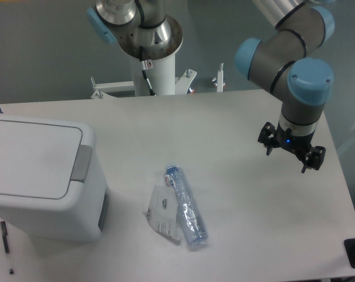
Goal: Open the trash can
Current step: 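Move the gripper across the table toward the white trash can lid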
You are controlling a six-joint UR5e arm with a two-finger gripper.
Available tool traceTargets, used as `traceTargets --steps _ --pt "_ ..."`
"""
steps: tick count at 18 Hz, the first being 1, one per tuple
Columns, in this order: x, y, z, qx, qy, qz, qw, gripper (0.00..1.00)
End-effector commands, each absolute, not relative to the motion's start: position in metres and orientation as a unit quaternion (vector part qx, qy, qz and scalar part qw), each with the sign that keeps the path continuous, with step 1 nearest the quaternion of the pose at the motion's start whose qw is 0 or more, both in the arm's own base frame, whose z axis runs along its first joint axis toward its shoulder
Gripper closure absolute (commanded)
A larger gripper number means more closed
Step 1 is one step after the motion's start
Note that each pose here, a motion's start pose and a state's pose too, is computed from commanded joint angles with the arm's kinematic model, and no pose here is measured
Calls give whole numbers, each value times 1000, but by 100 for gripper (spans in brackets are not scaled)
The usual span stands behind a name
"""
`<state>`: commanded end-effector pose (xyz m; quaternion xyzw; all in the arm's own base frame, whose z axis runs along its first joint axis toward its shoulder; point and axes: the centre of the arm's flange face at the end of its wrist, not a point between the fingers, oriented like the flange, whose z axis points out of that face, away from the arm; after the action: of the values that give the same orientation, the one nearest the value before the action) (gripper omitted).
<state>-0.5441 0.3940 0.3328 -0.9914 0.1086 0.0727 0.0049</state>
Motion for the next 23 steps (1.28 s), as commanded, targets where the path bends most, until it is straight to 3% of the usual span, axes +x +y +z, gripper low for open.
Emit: traceTargets --steps 11,14,19,23 --pt "-516 402 330 -991 114 55 41 0" --pt "-494 408 322 -990 94 87 57 0" --pt "-486 440 353 -989 -13 70 127 0" --pt "-465 474 415 -979 -40 29 198 0"
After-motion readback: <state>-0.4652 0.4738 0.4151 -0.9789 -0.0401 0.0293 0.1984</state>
